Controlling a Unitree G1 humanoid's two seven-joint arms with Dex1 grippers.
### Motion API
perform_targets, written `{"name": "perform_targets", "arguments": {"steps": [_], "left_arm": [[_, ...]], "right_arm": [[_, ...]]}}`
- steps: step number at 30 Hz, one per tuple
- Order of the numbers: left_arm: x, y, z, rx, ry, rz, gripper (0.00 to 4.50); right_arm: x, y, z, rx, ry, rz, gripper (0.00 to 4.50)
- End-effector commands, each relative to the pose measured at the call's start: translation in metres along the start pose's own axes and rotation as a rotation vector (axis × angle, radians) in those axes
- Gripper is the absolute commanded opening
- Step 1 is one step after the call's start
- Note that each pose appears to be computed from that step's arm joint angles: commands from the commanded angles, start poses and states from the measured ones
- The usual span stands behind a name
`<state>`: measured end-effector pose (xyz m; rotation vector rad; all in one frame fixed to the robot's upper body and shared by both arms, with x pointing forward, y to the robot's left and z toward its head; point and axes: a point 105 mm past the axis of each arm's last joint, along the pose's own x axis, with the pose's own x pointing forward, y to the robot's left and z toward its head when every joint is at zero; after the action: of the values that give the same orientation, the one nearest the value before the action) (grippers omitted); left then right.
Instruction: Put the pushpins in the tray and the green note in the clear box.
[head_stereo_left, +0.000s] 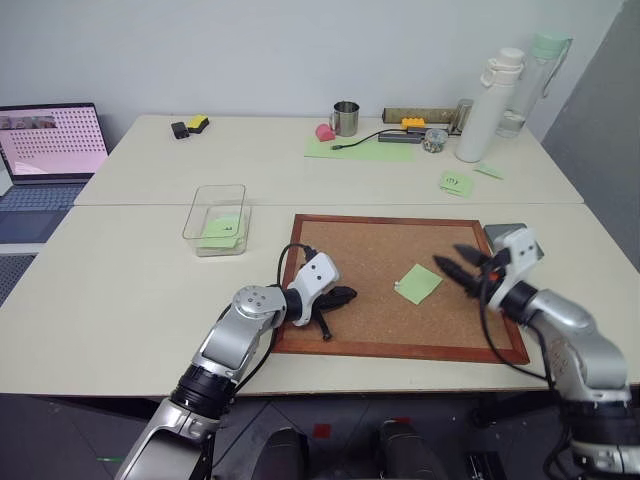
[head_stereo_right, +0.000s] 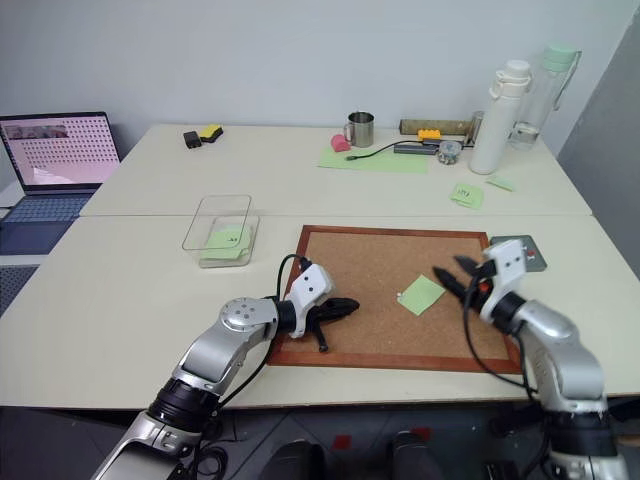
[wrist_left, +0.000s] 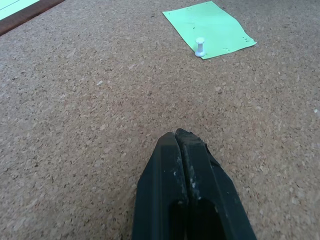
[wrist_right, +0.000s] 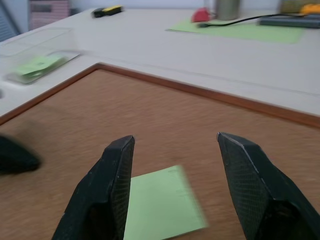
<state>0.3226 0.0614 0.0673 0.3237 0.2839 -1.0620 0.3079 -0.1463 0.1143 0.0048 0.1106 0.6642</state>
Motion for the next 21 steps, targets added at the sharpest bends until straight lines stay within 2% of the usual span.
{"name": "perform_targets", "arguments": {"steps": [1,7,15,18,21], "left_arm": [[0.0,-0.004,-0.032,-0.067,0.111,-0.015,0.0],[0.001,-0.003,-0.031,-0.063,0.111,-0.019,0.0],[0.001,-0.002,-0.03,-0.065,0.108,-0.016,0.0],[0.001,-0.003,-0.03,-0.068,0.107,-0.013,0.0],[0.0,-0.002,-0.031,-0.07,0.106,-0.009,0.0]], "right_arm": [[0.008,0.023,-0.002,-0.038,0.018,0.017,2.74],[0.022,0.016,-0.023,-0.042,0.099,-0.093,2.74],[0.033,0.017,-0.028,-0.012,0.108,-0.081,2.74],[0.036,0.019,-0.027,0.018,0.096,-0.069,2.26],[0.038,0.021,-0.027,0.022,0.096,-0.062,1.54]]}}
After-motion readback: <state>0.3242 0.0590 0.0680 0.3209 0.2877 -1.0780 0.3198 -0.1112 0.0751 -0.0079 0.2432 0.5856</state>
